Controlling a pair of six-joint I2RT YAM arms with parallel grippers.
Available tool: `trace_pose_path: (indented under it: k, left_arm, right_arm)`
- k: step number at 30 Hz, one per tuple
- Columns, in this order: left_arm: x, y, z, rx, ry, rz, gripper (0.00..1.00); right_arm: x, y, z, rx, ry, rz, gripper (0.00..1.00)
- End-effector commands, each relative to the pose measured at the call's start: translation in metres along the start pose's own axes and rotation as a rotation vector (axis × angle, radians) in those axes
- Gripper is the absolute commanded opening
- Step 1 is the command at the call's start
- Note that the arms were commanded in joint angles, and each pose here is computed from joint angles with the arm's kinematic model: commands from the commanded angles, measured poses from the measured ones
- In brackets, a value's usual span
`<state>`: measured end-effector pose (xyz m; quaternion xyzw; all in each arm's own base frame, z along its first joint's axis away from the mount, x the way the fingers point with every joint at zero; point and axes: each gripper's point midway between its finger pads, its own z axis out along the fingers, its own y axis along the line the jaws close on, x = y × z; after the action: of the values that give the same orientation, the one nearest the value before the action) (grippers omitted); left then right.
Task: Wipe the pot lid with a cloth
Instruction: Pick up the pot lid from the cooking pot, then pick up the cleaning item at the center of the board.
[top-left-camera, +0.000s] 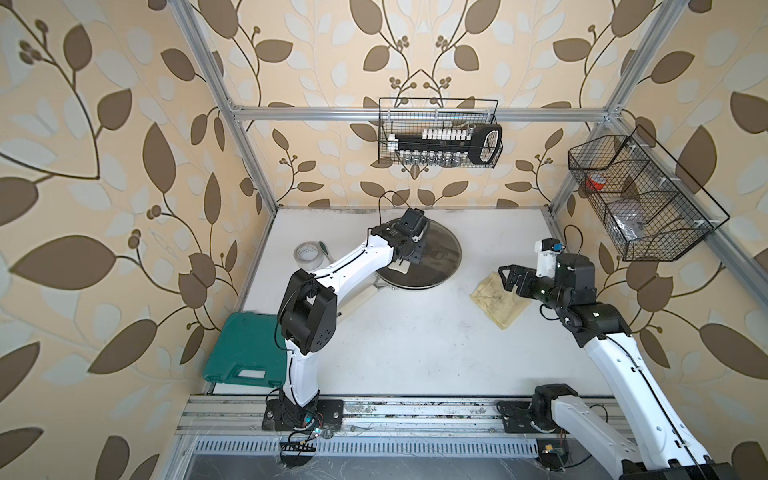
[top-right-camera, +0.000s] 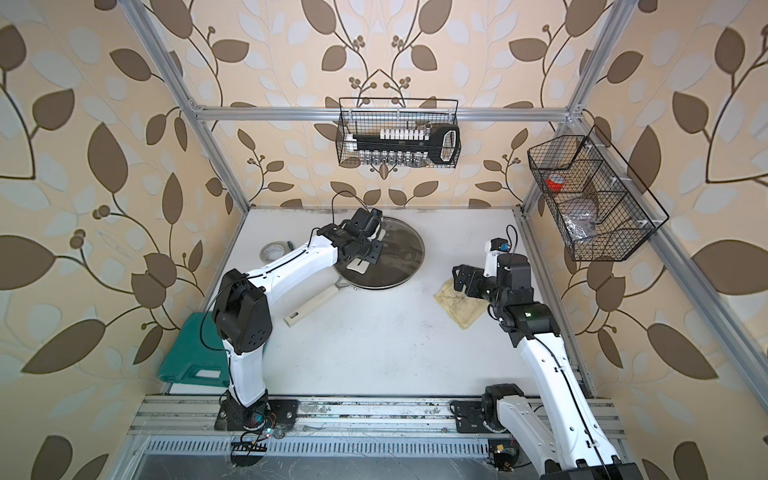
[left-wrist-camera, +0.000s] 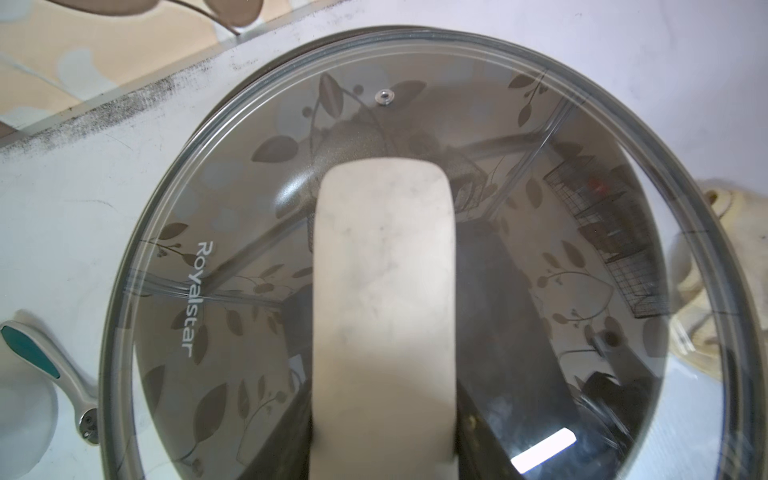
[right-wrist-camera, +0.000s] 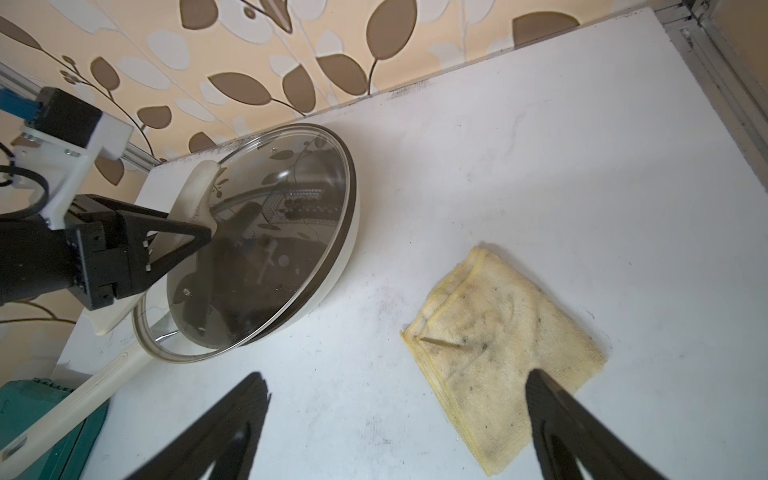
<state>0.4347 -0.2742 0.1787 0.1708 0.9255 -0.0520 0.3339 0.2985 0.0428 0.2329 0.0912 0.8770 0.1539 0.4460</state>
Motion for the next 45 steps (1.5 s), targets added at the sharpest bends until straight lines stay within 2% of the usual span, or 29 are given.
trace_pose_path:
  k: [1,9,17,20,27,33,35,40,45]
  left_arm:
    - [-0.108,0.0,-0.11,0.067,-0.423,-0.086,0.0]
    - [-0.11,0.01,-0.12,0.107,-0.467,-0.171,0.0]
    - [-0.118,0.034,-0.143,0.331,-0.537,-0.41,0.0]
    - [-0.119,0.048,-0.156,0.438,-0.567,-0.501,0.0]
    - [-0.122,0.053,-0.187,0.618,-0.601,-0.556,0.0]
    - [-0.119,0.063,-0.201,0.743,-0.606,-0.672,0.0]
    - [-0.118,0.066,-0.219,0.783,-0.631,-0.686,0.0]
    - [-0.113,0.068,-0.229,0.868,-0.618,-0.765,0.0]
    - [-0.108,0.061,-0.235,0.938,-0.582,-0.78,0.0]
  right_arm:
    - [-0.004,0.005,-0.002,-0.02,-0.008,0.009,0.96]
    - [-0.002,0.005,0.002,-0.022,0.007,0.017,0.96]
    - [0.002,0.005,0.006,-0.023,0.045,0.04,0.96]
    - [0.008,0.003,0.013,-0.017,0.093,0.067,0.96]
    - [0.026,-0.015,0.033,0.073,0.2,0.103,0.96]
    - [0.05,-0.035,0.054,0.177,0.335,0.115,0.96]
    - [0.056,-0.04,0.061,0.204,0.369,0.124,0.96]
    - [0.07,-0.05,0.08,0.265,0.442,0.119,0.96]
    - [0.085,-0.059,0.098,0.312,0.509,0.141,0.96]
